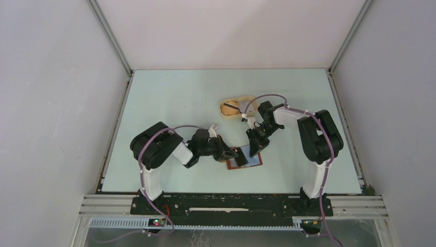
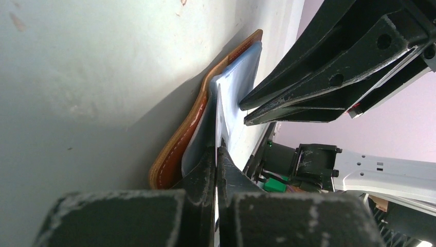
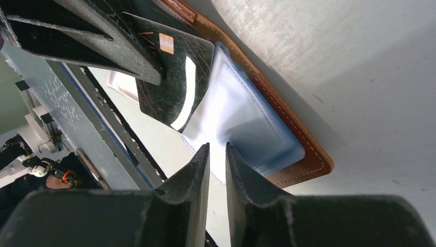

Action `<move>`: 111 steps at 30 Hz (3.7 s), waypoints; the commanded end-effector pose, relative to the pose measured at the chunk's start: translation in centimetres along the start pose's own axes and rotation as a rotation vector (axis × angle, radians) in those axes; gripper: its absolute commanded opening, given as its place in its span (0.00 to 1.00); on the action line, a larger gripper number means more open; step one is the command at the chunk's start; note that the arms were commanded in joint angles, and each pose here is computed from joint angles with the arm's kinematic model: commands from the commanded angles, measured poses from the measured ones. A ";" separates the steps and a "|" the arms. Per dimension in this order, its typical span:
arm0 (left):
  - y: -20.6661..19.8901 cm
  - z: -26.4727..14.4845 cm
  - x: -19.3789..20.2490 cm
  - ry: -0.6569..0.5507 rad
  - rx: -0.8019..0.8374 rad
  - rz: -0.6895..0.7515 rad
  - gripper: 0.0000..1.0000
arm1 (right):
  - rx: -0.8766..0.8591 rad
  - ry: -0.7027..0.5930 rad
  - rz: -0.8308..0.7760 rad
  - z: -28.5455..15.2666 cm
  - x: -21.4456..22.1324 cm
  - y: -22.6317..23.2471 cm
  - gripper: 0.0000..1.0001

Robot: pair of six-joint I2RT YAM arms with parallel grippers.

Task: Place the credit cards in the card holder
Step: Insert the credit card into the card holder.

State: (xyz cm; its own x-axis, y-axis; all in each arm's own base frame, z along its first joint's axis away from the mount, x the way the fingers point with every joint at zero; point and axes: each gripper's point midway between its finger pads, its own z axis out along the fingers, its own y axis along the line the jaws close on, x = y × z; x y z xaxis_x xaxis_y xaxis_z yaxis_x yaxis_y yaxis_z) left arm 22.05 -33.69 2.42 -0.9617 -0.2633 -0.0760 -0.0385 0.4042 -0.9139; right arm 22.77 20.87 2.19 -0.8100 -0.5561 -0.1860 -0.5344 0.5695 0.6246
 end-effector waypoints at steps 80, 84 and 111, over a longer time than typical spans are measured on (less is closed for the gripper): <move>1.8 2.4 1.9 0.154 -0.045 -0.104 0.30 | 0.442 -0.079 -1.205 4.9 -2.7 5.9 0.02; 1.8 2.5 1.9 0.156 -0.043 -0.103 0.32 | 0.484 -0.082 -1.207 4.5 -2.7 5.3 0.02; 2.4 2.5 1.8 0.150 -0.070 -0.110 0.41 | 0.617 -0.145 -1.037 -0.1 -2.9 1.2 0.00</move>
State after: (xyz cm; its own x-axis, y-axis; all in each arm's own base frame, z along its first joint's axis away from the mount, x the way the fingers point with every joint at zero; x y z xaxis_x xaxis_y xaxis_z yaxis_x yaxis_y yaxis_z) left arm 22.12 -36.57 2.56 -0.9837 -0.1770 0.0327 -0.0928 0.3431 -0.9347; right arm 22.11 24.82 2.26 0.1180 -0.8559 -0.5036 -0.9656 0.0195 -0.2594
